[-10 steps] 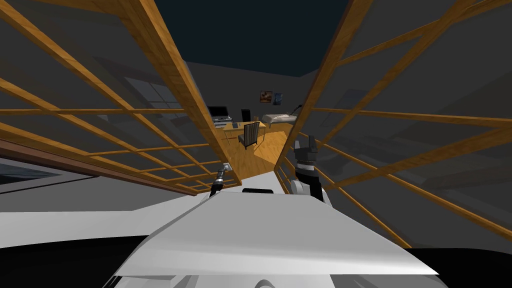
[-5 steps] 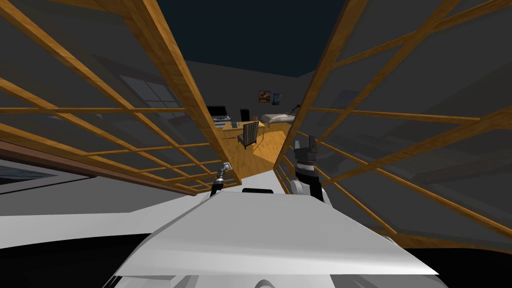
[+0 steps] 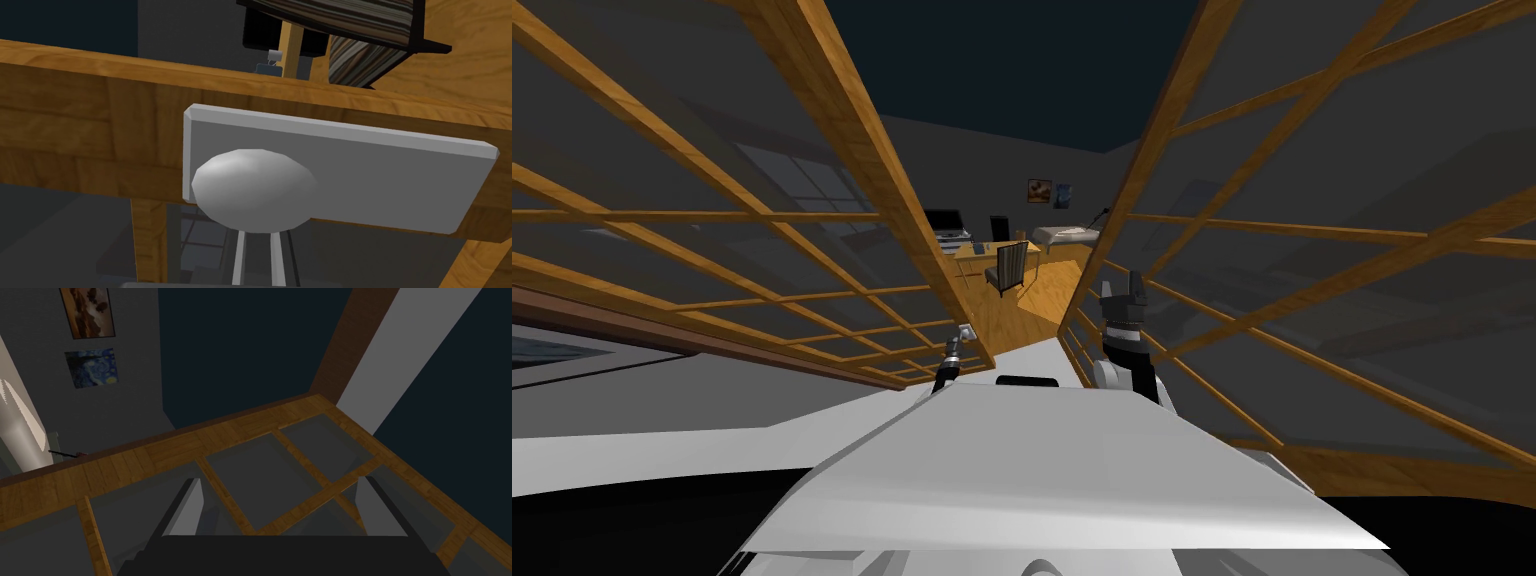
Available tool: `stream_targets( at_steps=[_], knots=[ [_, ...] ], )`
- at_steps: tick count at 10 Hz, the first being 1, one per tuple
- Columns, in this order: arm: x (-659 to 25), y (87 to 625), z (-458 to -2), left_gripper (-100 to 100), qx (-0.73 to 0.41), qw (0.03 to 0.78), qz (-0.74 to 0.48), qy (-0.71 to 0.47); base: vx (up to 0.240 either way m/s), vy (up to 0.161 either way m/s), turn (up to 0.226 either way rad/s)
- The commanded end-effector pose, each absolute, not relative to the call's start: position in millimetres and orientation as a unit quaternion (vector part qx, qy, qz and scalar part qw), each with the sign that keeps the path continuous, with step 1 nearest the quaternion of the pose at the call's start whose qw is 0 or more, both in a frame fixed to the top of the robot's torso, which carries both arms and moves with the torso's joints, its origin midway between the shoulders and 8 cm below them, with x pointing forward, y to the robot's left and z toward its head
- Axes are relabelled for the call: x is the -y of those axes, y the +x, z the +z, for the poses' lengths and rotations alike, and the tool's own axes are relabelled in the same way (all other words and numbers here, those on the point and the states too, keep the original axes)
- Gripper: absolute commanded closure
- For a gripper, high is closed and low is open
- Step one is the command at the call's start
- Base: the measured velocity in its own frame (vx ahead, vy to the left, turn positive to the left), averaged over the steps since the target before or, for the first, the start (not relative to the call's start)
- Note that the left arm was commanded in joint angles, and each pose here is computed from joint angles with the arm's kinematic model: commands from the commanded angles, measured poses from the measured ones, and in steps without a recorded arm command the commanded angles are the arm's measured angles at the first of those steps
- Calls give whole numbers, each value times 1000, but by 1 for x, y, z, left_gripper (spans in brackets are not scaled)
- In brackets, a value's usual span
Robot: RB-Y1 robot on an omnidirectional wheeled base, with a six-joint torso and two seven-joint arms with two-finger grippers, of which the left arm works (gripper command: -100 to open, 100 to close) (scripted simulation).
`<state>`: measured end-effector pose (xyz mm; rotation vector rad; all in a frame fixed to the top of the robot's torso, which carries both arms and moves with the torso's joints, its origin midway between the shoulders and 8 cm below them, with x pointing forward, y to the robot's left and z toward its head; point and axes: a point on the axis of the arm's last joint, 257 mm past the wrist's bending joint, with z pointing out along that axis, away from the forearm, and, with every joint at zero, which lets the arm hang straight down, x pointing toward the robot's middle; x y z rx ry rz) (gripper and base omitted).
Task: Pull the door open
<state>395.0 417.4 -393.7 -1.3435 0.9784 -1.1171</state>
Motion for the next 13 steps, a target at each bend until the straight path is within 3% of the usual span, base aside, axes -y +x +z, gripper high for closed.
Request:
stream_targets(
  at_steps=[1,4,5,13],
  knots=[
    [-403,404,-391,100,-402,527,-491,-565,-36,8,-45],
    [-403,406,-391,100,-373,503,-515,-586,-39,10,-38],
    [-417,396,-397,-100,-363,502,-506,-599,-52,31,-22],
    [-412,401,-396,-100,-273,444,-561,-643,-62,-5,-46]
  ],
)
